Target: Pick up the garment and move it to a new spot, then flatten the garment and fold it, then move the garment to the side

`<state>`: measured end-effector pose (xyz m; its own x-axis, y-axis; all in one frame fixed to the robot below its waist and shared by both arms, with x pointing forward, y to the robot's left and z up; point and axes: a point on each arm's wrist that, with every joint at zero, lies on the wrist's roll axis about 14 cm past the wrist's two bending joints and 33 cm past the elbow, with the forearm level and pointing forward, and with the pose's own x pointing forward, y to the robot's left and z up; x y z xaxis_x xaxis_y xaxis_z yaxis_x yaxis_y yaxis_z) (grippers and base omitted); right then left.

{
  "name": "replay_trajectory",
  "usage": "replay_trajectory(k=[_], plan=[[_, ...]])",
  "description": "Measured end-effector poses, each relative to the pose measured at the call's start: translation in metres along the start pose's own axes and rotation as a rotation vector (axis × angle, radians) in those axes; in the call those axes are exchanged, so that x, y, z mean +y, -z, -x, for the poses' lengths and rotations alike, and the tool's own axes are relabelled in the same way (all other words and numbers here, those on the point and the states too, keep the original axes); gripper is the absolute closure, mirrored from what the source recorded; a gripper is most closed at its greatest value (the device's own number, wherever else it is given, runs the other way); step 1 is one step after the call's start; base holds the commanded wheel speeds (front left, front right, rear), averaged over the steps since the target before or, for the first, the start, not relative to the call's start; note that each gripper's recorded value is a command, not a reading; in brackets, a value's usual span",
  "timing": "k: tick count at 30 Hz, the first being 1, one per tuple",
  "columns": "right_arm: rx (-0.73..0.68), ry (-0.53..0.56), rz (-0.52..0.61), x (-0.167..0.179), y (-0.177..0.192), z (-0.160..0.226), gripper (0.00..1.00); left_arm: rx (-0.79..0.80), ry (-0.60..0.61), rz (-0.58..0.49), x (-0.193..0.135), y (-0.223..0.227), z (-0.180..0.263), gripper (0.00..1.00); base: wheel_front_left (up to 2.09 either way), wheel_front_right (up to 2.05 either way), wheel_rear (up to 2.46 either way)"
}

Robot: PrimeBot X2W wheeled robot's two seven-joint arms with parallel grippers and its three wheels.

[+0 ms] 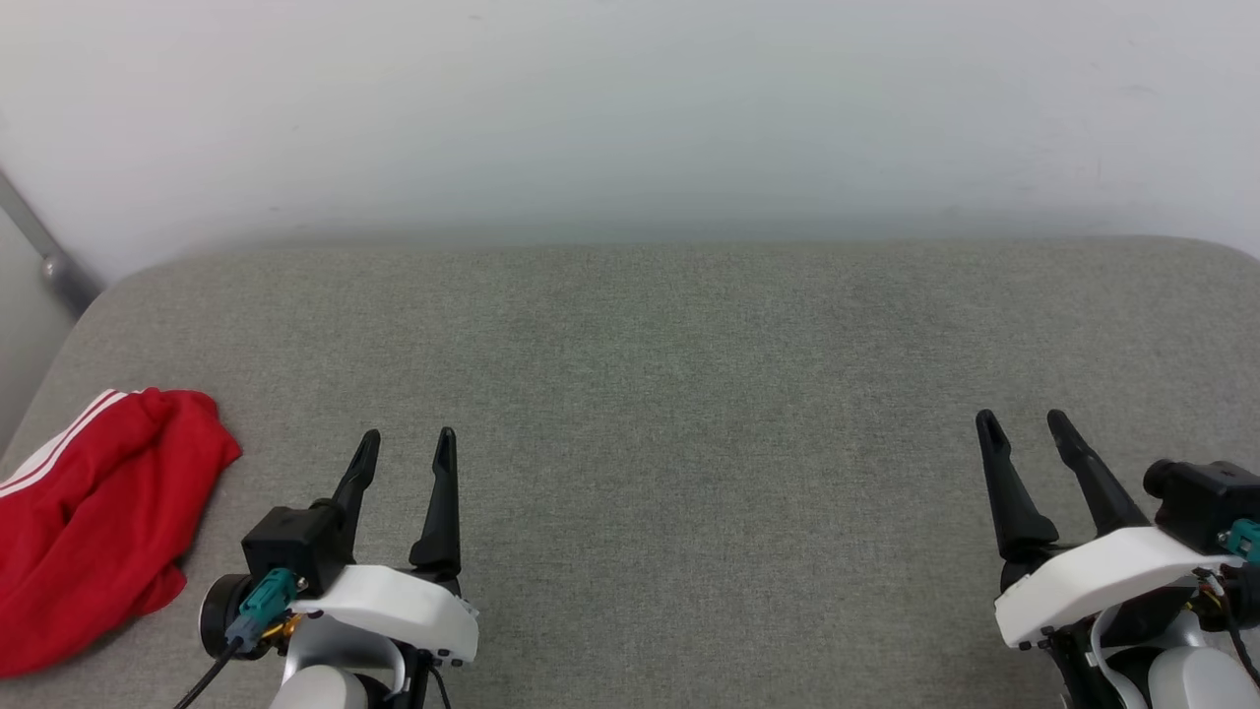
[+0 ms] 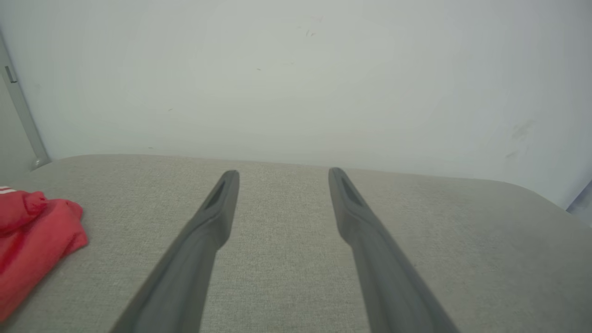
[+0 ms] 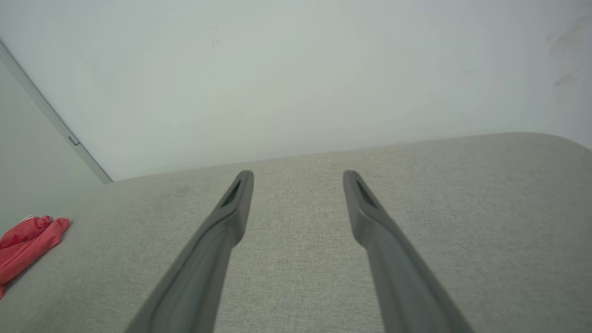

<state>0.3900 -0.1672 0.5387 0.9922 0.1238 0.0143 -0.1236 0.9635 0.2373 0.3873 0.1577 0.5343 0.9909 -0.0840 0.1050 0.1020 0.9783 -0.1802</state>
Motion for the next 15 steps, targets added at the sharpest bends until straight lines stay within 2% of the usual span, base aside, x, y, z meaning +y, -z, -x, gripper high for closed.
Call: replay_trajectory(k=[15], plan=[[0.011, -0.002, 0.123, 0.0037, 0.0018, 0.0021, 0.0, -0.014, 0.023, -0.099, -0.0032, 0.0007, 0.0012, 0.0, 0.0, 0.0, 0.0]])
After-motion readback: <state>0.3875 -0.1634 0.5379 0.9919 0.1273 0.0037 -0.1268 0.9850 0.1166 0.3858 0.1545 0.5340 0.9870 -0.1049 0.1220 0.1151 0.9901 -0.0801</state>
